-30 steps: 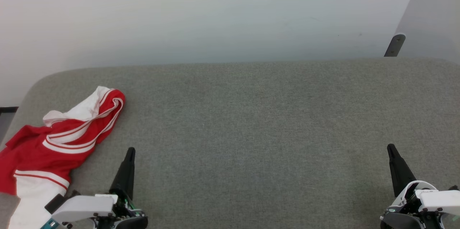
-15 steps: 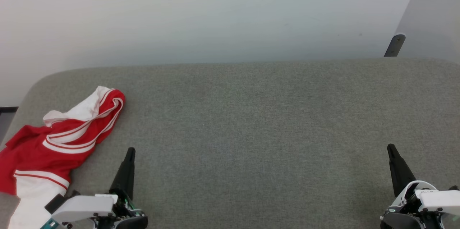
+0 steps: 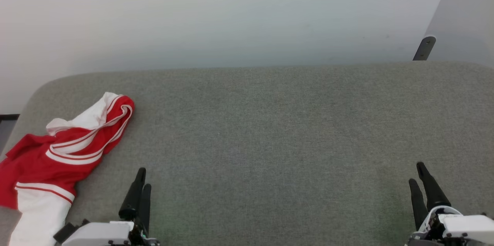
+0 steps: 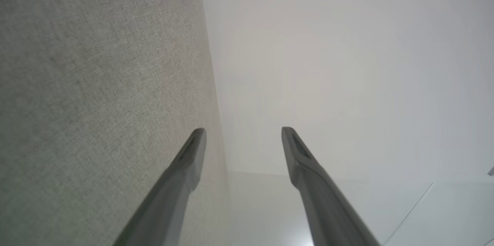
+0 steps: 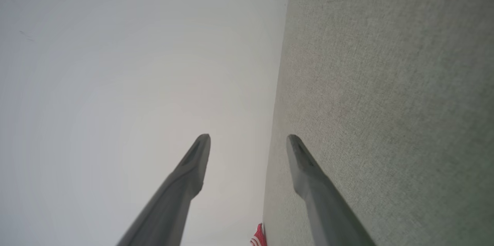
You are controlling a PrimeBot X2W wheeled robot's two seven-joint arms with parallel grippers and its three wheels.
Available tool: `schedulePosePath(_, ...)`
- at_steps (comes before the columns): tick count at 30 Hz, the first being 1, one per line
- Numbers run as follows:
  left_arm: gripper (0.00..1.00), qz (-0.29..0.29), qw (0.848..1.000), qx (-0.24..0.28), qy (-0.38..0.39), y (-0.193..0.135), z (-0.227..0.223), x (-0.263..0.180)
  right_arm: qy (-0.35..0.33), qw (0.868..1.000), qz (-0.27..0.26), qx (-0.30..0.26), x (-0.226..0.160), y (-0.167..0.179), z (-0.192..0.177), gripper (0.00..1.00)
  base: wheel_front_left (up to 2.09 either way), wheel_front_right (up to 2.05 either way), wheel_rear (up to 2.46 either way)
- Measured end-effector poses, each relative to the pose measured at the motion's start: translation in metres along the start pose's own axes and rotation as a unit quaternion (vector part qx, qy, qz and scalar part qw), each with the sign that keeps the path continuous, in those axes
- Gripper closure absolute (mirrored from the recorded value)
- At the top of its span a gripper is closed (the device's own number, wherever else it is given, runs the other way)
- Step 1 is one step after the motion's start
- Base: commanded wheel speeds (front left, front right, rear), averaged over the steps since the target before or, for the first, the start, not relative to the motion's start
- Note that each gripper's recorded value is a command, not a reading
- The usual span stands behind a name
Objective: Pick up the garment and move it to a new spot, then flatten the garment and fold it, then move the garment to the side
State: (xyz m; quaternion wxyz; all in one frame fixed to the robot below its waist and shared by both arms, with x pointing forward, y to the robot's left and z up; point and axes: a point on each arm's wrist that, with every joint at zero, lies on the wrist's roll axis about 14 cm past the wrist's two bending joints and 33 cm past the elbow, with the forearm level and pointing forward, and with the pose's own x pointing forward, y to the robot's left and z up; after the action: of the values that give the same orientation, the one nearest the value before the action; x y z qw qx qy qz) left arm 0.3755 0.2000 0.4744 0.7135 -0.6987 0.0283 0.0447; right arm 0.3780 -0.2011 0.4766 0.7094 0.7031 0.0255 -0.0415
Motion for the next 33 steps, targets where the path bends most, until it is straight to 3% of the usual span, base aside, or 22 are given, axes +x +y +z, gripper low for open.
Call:
schedulePosePath(15,0.0,-0.01,0.99,0.143,-0.014,-0.01,0.005,0.007,0.001,0.991,0.016,-0.13,0.013,0.014,-0.004,0.0,0.0,0.0,0.0)
schedulePosePath(23,0.0,-0.022,0.973,0.228,-0.03,-0.02,0.01,0.008,0.001,0.974,0.035,-0.225,0.018,0.027,-0.007,0.0,0.0,0.0,0.0)
schedulePosePath(33,0.0,-0.031,0.939,0.34,-0.03,-0.028,0.002,0.008,-0.014,0.945,0.051,-0.323,0.02,0.037,-0.004,0.0,0.0,0.0,0.0)
